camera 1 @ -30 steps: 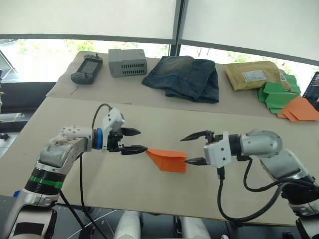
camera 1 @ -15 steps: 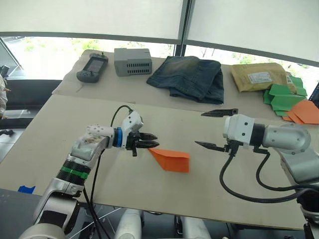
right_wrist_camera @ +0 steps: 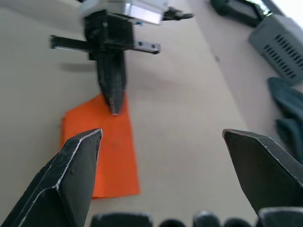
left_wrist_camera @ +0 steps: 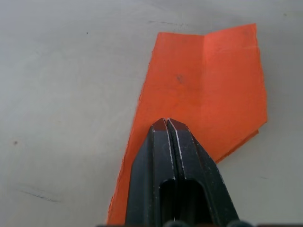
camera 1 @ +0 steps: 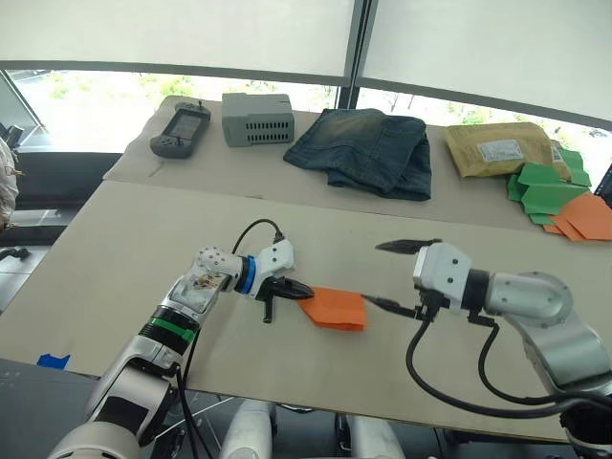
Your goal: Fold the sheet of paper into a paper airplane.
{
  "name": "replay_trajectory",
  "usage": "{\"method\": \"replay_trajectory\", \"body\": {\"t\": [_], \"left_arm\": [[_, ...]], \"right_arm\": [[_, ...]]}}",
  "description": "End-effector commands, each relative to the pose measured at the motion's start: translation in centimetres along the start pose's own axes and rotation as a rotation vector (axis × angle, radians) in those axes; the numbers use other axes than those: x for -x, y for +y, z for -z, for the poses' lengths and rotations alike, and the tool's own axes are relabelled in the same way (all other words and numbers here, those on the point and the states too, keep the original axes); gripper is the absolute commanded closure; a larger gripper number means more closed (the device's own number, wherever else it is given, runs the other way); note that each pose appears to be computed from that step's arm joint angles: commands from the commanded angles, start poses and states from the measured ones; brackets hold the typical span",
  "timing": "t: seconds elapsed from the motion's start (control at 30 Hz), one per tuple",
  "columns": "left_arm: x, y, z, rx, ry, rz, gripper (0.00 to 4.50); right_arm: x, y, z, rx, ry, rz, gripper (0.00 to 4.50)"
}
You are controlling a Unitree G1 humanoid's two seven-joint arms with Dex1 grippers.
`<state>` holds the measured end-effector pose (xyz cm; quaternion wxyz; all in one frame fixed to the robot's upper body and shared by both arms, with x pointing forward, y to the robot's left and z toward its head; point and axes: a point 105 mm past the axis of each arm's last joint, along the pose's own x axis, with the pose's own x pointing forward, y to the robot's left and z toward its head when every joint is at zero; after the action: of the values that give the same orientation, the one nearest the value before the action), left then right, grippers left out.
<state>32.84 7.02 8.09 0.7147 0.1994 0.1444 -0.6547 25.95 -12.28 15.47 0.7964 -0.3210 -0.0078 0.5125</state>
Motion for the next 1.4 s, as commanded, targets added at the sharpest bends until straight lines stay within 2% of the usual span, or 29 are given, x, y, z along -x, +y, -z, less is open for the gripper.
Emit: {"method": "replay_trajectory", "body": {"t": [0.03, 0.2, 0.43, 0.53, 0.7, 0.83, 0.9, 1.0, 1.23, 1.4], "left_arm": [[-0.5, 0.2, 0.4, -0.033, 0.049, -0.001, 4.46], [-0.6, -0.3, 0.7, -0.036, 0.051, 0.019, 4.46], [-0.5, -1.1, 0.5, -0.034, 0.034, 0.046, 4.46], [-0.6, -1.2, 0.4, -0.039, 0.032, 0.052, 4.5], [-0.6, -1.2, 0.3, -0.04, 0.027, 0.051, 4.5], [-0.6, -1.2, 0.3, -0.043, 0.03, 0.05, 4.5], [-0.6, -1.2, 0.3, -0.045, 0.032, 0.05, 4.5], [-0.6, -1.2, 0.3, -0.029, 0.022, 0.056, 4.5], [0.4, -2.4, -2.0, 0.11, -0.107, 0.166, 4.5], [1.1, -0.7, -2.4, 0.144, -0.13, 0.082, 4.5]], "right_arm": [[-0.2, 1.8, -0.4, 0.053, -0.02, -0.085, 0.0], [-0.8, 2.8, 2.0, 0.097, 0.045, -0.118, 0.0], [-2.0, 2.2, 3.7, 0.124, 0.053, -0.108, 0.0], [-2.6, 2.2, 3.9, 0.146, 0.05, -0.12, 0.81], [-3.0, 1.8, 4.1, 0.123, 0.026, -0.144, 2.55], [-3.4, 1.2, 4.4, 0.028, -0.001, -0.155, 3.98], [-3.5, 0.7, 4.6, -0.079, -0.009, -0.155, 4.45], [-3.6, 0.6, 5.1, -0.277, -0.004, -0.19, 4.45], [-3.8, 2.5, 5.0, -0.594, 0.034, -0.365, 4.45], [-4.7, 2.0, 5.7, -0.669, 0.062, -0.363, 4.45]]}}
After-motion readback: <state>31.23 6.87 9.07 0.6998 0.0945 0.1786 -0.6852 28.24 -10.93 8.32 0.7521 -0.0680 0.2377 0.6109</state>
